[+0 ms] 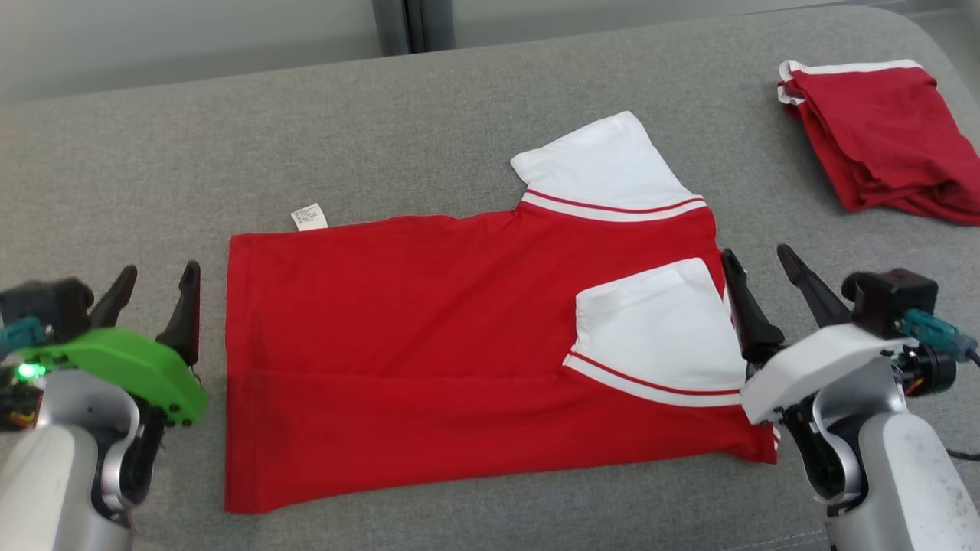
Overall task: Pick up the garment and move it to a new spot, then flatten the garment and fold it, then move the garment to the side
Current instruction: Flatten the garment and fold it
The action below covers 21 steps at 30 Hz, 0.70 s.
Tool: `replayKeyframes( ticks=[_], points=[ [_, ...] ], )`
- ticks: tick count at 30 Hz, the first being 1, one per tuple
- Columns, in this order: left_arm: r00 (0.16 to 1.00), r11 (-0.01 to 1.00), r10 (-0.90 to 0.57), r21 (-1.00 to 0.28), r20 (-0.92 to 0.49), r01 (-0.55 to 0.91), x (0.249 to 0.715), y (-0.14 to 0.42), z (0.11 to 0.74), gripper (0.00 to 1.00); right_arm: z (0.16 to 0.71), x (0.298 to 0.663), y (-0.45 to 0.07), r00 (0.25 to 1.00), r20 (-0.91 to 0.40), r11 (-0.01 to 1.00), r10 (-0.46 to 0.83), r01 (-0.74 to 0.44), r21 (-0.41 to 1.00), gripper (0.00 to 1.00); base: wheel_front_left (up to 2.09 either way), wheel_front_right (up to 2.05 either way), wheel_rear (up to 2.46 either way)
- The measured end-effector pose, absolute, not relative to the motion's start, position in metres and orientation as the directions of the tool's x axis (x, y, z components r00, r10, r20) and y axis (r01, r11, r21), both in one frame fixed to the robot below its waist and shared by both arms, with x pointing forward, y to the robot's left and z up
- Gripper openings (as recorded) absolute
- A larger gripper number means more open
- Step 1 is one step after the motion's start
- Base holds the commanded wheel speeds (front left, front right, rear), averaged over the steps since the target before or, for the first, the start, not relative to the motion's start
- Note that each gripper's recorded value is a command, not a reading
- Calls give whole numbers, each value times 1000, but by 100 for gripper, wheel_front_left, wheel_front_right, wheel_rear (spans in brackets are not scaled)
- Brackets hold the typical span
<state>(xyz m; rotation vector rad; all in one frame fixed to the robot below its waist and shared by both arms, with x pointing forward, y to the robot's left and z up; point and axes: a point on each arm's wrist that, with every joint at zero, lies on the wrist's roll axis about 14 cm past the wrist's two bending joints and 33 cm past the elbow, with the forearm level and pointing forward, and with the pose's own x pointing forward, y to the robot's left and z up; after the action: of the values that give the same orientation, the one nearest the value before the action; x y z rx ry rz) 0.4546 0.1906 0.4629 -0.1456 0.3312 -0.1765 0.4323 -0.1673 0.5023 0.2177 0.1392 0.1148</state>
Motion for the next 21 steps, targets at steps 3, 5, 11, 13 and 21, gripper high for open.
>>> replayKeyframes(
  ticks=[3, 5, 11, 13, 21],
  points=[
    [900, 970, -235, -143, -368, 195, 476, 181, 452, 100, 506, 447, -157, 978, -121, 969, 168, -142, 203, 100, 0, 0, 0],
    [871, 967, -255, -132, -419, 220, 484, 175, 439, 100, 503, 455, -153, 973, -132, 969, 187, -160, 190, 100, 0, 0, 0],
    [803, 960, -272, -90, -530, 266, 503, 165, 399, 100, 479, 471, -148, 955, -196, 967, 221, -189, 170, 100, 0, 0, 0],
    [787, 959, -270, -84, -555, 270, 506, 165, 389, 100, 471, 472, -149, 951, -215, 967, 222, -187, 173, 100, 0, 0, 0],
    [743, 956, -262, -61, -615, 286, 515, 164, 370, 100, 458, 474, -153, 942, -248, 967, 224, -184, 175, 100, 0, 0, 0]
  ],
)
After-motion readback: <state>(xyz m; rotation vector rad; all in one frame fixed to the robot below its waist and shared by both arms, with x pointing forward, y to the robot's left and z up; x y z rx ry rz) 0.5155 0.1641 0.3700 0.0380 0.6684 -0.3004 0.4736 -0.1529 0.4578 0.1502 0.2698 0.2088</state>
